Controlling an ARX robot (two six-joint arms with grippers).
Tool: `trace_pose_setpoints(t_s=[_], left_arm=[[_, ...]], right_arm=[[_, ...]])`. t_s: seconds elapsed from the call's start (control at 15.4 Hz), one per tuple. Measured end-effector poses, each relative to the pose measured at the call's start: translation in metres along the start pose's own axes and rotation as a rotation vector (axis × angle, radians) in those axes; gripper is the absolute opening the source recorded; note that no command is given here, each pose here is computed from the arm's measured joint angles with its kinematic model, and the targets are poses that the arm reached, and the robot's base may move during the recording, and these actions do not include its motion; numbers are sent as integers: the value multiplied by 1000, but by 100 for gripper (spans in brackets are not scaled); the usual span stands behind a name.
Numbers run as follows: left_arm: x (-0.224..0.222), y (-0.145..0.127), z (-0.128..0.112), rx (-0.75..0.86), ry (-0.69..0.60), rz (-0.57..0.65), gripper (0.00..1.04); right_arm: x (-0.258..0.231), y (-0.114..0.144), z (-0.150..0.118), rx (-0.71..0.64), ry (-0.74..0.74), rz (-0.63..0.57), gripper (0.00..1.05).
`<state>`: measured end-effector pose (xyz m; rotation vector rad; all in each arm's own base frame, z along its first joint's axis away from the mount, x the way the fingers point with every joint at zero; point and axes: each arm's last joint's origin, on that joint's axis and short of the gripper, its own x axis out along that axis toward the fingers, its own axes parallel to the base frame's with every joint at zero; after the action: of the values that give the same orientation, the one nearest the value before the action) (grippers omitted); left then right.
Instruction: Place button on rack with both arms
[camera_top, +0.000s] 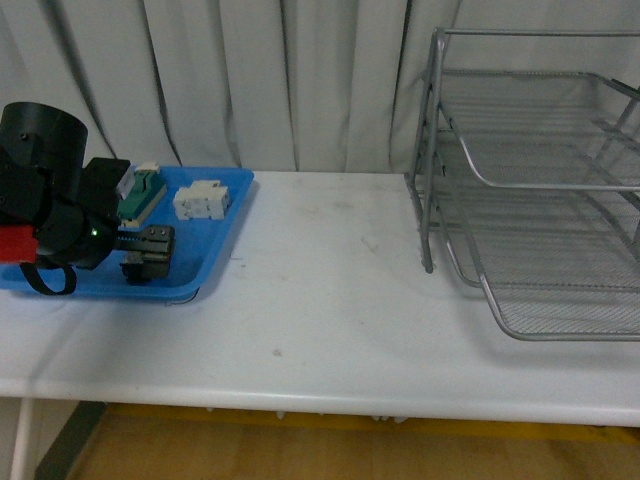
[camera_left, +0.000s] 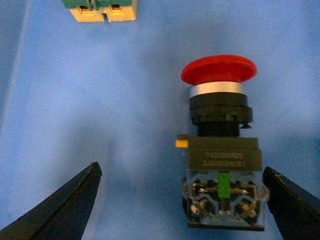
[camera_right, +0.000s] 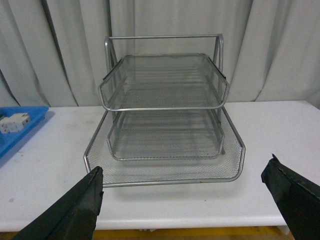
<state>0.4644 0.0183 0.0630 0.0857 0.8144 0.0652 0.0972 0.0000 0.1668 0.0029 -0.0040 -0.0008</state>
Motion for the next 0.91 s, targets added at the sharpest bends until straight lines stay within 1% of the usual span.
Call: trace_pose_setpoints(t_s=[0.19, 0.52, 0.58, 0.71, 0.78, 0.84, 0.91], left_arm=[[5, 2, 4, -9, 6, 3, 98], [8, -6, 4, -11, 29, -40, 98], [10, -8, 3, -7, 34, -42, 96], [10, -13, 2, -2, 43, -55, 74], [10, -16, 2, 3, 44, -57, 53], [9, -18, 3, 1, 35, -63, 37], [2, -17, 3, -3, 22, -74, 37]], right_arm=[[0, 0, 0, 0, 0, 0, 98], [0, 0, 0, 0, 0, 0, 98], [0, 0, 0, 0, 0, 0, 98], [0, 0, 0, 0, 0, 0, 98], [0, 0, 0, 0, 0, 0, 98], [0, 0, 0, 0, 0, 0, 98], [0, 0, 0, 0, 0, 0, 98]])
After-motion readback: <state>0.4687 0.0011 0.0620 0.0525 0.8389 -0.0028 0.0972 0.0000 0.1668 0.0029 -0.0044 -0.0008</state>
